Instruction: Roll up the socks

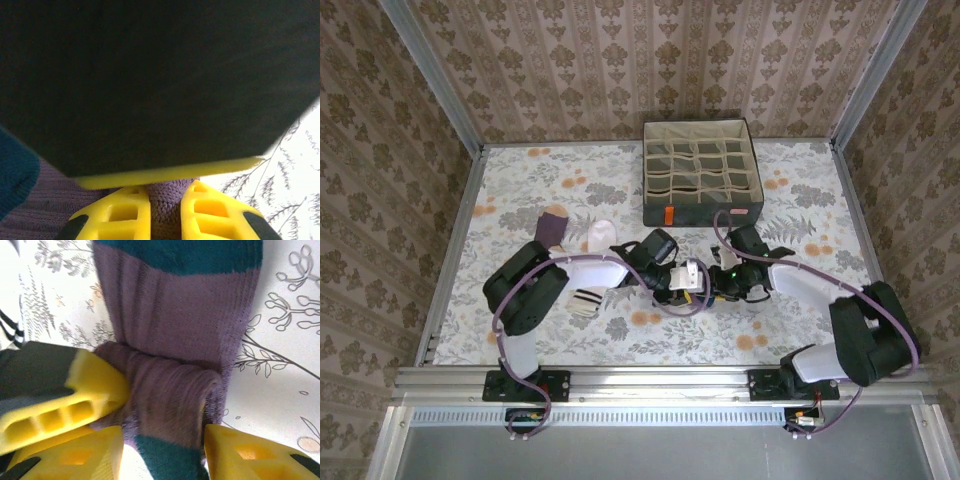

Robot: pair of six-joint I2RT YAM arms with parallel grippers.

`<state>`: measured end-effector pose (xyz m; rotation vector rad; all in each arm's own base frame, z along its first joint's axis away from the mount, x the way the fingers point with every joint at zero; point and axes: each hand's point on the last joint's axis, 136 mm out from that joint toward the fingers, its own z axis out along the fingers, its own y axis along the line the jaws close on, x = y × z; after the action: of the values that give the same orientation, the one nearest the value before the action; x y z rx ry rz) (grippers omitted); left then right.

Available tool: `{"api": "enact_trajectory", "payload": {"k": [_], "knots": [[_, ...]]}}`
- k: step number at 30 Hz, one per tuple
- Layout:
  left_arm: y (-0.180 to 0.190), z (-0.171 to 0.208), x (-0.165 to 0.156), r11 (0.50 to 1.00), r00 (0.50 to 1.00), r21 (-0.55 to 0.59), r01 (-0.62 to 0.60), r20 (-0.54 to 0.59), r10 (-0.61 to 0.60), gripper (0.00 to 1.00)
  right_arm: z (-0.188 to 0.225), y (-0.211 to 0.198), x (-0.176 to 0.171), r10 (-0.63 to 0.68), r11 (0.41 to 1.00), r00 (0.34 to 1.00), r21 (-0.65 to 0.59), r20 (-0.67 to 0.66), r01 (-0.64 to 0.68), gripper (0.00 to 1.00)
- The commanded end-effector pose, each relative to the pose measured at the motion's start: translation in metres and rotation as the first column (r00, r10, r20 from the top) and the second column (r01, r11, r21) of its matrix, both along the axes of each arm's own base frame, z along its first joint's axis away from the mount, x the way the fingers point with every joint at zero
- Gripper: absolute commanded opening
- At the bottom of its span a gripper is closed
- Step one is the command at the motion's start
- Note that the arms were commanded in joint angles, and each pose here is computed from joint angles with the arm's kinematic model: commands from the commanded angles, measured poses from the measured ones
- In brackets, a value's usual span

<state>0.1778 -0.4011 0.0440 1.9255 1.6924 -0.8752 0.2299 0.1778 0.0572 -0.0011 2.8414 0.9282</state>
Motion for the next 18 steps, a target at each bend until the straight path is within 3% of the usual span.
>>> {"api": "enact_trajectory", "payload": {"k": [1, 11, 18], "knots": [[0.032, -0.035, -0.047, 0.976, 0.924, 0.217, 0.009, -0.375, 0.075, 0.0, 0.001, -0.007, -0.004, -0.01, 0.999, 1.0, -0.035, 0.026, 0.011, 0.47], [0.029, -0.039, -0.024, 0.939, 0.794, 0.321, -0.126, -0.535, 0.29, 0.0, -0.012, -0.009, -0.008, -0.026, 0.999, 1.0, -0.045, -0.004, 0.026, 0.48], [0.028, -0.05, -0.011, 0.918, 0.77, 0.336, -0.212, -0.52, 0.368, 0.0, -0.021, 0.001, -0.01, -0.041, 0.999, 0.998, 0.017, -0.041, 0.042, 0.48]]}}
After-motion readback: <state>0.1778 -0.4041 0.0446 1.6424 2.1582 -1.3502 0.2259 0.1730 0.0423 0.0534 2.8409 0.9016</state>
